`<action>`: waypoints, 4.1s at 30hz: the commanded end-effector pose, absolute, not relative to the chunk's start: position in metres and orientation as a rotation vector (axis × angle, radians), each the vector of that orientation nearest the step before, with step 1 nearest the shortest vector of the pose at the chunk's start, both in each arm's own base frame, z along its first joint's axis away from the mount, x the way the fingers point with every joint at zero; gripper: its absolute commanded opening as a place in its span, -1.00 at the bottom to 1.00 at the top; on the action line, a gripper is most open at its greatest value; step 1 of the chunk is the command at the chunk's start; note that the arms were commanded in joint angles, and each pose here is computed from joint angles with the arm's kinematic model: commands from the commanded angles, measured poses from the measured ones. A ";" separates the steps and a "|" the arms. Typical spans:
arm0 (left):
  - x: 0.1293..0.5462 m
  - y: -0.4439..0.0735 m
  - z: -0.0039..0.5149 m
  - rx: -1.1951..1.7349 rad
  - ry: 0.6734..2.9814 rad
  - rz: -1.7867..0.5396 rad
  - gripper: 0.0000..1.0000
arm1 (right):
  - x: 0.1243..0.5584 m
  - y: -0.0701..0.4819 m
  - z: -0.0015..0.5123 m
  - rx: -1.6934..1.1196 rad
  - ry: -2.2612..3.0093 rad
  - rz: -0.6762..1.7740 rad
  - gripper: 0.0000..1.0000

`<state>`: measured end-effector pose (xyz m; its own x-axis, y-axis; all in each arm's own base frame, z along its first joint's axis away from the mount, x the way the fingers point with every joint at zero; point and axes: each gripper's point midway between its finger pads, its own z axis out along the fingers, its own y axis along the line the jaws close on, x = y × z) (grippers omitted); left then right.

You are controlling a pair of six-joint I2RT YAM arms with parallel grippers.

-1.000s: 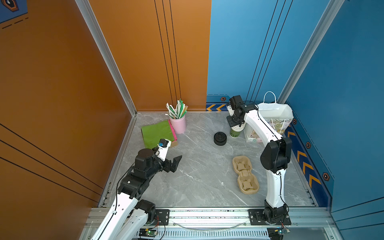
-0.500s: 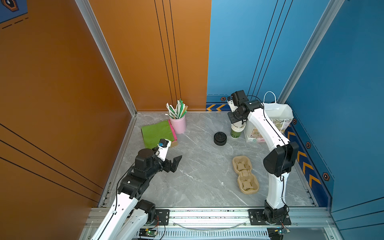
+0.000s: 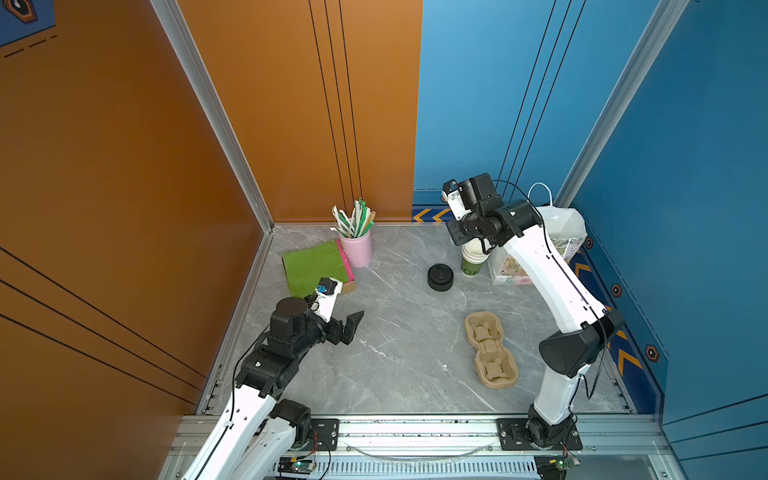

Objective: Pack the takeout coffee
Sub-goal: 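Carry the cup toward the robot and set it upright on the table, then move the right gripper over the black lid stack and grasp the top lid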

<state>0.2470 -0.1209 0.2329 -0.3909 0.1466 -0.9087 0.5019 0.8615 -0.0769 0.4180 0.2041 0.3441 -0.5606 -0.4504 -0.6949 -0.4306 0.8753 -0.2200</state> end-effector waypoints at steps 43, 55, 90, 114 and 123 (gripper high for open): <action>0.250 -0.106 0.232 0.404 1.950 -0.323 0.96 | 0.225 0.366 0.134 -1.191 2.400 0.266 -0.65; 0.250 -0.105 0.232 0.400 1.948 -0.321 0.96 | 0.262 0.352 0.214 -1.014 2.261 0.258 0.29; 0.248 -0.104 0.236 0.393 1.934 -0.333 0.96 | 0.463 0.203 0.083 -0.542 2.696 -0.125 0.77; 0.248 -0.104 0.237 0.388 1.932 -0.336 0.96 | 0.466 0.199 0.075 -0.567 2.712 -0.178 0.36; 0.248 -0.104 0.237 0.386 1.932 -0.339 0.96 | 0.466 0.199 0.107 -0.550 2.655 -0.160 0.34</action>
